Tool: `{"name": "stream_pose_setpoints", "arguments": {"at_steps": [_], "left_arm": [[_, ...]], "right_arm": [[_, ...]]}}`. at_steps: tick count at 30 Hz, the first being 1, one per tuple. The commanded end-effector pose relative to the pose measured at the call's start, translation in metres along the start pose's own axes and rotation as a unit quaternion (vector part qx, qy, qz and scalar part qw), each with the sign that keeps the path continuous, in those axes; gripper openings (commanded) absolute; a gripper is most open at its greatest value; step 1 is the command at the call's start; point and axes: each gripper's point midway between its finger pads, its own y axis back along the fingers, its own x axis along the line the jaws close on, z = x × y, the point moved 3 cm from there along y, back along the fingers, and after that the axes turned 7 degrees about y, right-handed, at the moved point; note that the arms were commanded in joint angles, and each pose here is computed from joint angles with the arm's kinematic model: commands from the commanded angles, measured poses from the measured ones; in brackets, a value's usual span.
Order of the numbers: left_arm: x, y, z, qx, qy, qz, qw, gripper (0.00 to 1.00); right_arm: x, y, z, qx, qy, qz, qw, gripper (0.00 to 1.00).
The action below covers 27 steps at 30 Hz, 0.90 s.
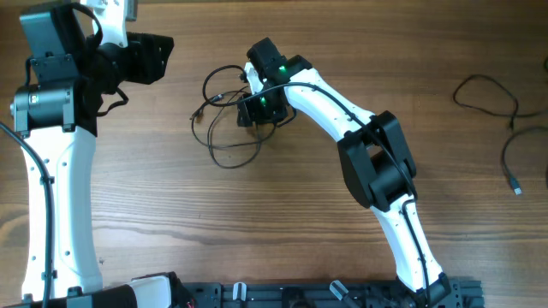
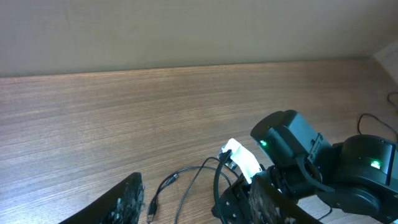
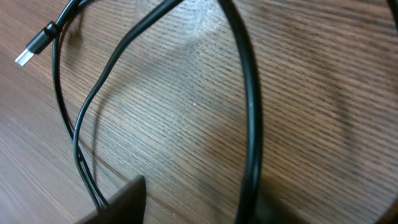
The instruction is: Untangle cables
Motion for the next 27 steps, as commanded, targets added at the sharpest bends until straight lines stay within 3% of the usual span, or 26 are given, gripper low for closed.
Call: {"name": "stream_pose_setpoints", "arguments": {"at_steps": [1,2,15,27], "left_arm": [[0.002,0.002,0.000,-0.002,0.007,0.003,1.000,0.57],[0.002,0.002,0.000,-0.002,0.007,0.003,1.000,0.57],[0.002,0.002,0.000,-0.002,0.006,0.003,1.000,0.57],[0.002,0.002,0.000,-0.001,0.007,0.003,1.000,0.57]], "right_arm": [[-0.002,-0.012,-0.004,0.011,-0.005,0.001,1.000,0.13],[-0.002,-0.012,-0.004,0.010,-0.011,0.002,1.000,0.05],[0.007,0.012,0.033,-0.061,-0.005,0.094,0.994,0.04],[-0.015,0.138,0.075,-0.199,0.021,0.033,0.979,0.05]]}}
